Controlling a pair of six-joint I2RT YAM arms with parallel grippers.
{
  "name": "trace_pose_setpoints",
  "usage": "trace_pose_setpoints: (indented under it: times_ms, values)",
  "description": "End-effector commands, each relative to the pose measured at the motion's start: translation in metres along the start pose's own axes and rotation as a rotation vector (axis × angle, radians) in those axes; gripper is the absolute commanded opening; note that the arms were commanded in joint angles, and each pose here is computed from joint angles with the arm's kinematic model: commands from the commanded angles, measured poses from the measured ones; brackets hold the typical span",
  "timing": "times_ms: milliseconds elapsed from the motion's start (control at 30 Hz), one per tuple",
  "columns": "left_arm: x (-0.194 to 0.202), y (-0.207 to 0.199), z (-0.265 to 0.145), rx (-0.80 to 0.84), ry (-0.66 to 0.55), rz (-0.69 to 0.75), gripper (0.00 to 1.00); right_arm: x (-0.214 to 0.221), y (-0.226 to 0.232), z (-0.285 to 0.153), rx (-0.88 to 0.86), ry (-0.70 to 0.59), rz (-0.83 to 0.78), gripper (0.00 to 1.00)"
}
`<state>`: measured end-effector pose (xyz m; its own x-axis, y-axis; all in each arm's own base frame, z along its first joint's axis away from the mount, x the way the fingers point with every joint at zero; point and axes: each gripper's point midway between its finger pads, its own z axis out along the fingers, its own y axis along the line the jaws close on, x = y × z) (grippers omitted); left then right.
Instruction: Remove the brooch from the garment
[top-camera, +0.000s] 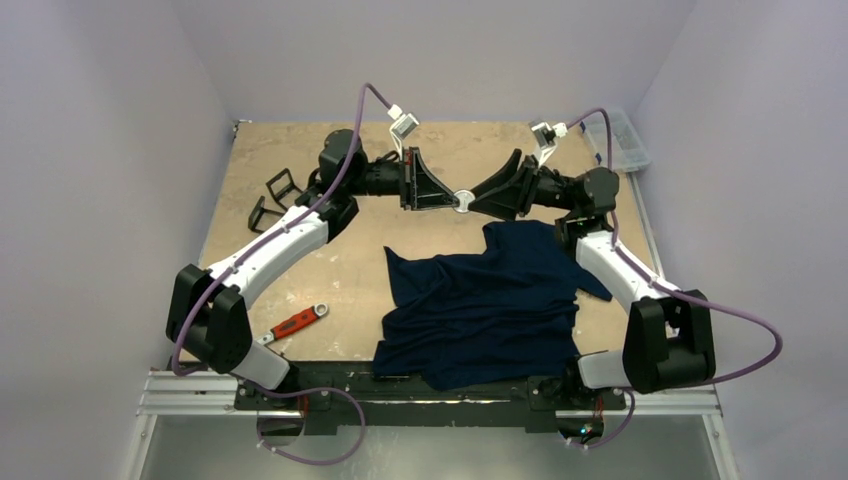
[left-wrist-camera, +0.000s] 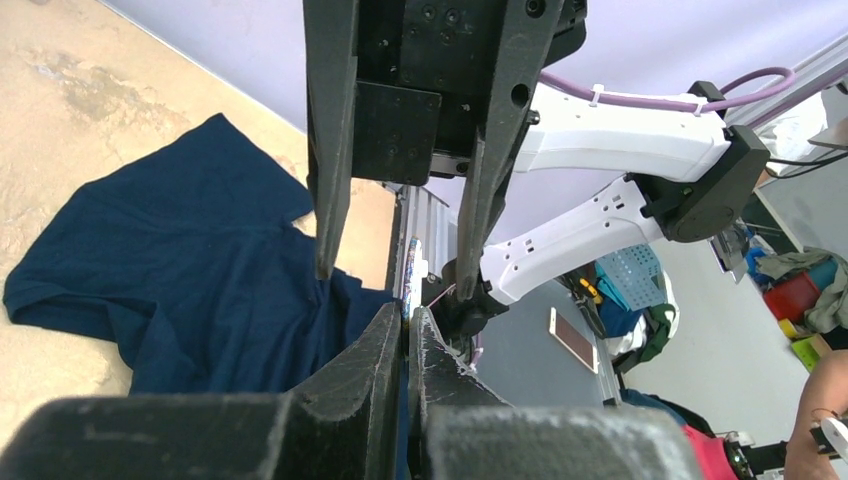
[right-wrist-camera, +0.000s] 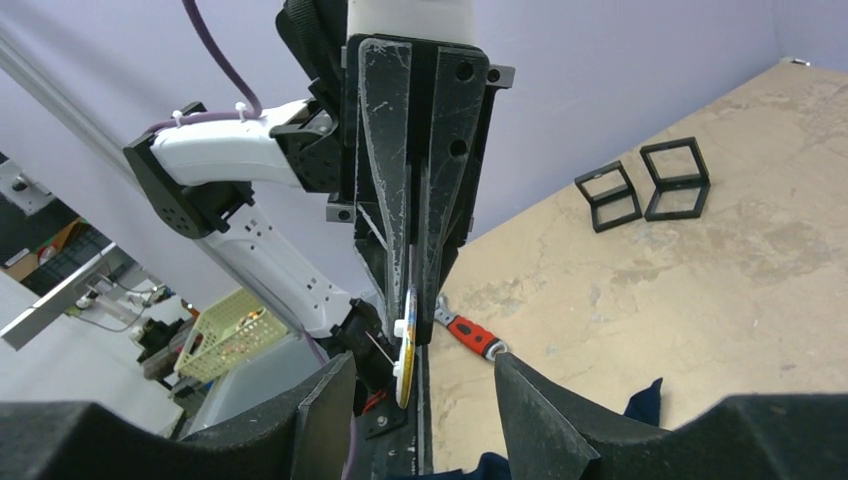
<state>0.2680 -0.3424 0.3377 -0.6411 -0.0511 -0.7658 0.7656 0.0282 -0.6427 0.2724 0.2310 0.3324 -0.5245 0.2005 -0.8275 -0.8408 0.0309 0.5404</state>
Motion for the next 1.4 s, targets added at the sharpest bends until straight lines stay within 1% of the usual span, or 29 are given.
trace_pose_setpoints:
  times_ms: [0, 167, 300, 400, 500, 567, 967, 1200, 1300, 1367]
  values:
    - [-0.013, -0.009, 0.004, 0.023, -0.018, 0.035, 0.0, -0.01, 0.02, 0.003, -0.074, -0.024, -0.052, 0.57]
    - [-0.014, -0.009, 0.004, 0.02, -0.019, 0.03, 0.0, -0.008, 0.025, 0.004, -0.1, -0.016, -0.063, 0.58]
    - [-0.014, -0.009, 0.005, 0.021, -0.019, 0.031, 0.0, -0.01, 0.013, 0.007, -0.039, -0.009, -0.056, 0.58]
    - [-0.014, -0.01, 0.005, 0.021, -0.018, 0.031, 0.0, -0.009, 0.002, 0.008, 0.023, 0.016, -0.091, 0.53]
    - [-0.012, -0.009, 0.004, 0.02, -0.016, 0.028, 0.0, -0.007, 0.001, 0.007, 0.025, 0.026, -0.109, 0.49]
    - [-0.012, -0.008, 0.005, 0.019, -0.016, 0.026, 0.0, -0.007, 0.002, 0.007, 0.024, 0.024, -0.107, 0.48]
    - [-0.012, -0.007, 0.005, 0.008, -0.018, 0.036, 0.0, -0.014, -0.001, 0.009, 0.048, -0.015, -0.095, 0.46]
    - [-0.012, -0.006, 0.005, 0.006, -0.018, 0.033, 0.0, -0.011, 0.003, 0.009, 0.033, -0.01, -0.108, 0.51]
    - [-0.012, -0.007, 0.006, 0.012, -0.016, 0.037, 0.0, -0.011, 0.001, 0.009, 0.044, -0.012, -0.109, 0.5]
    - [-0.011, -0.008, 0.006, 0.015, -0.014, 0.041, 0.0, -0.011, 0.0, 0.009, 0.049, -0.014, -0.105, 0.46]
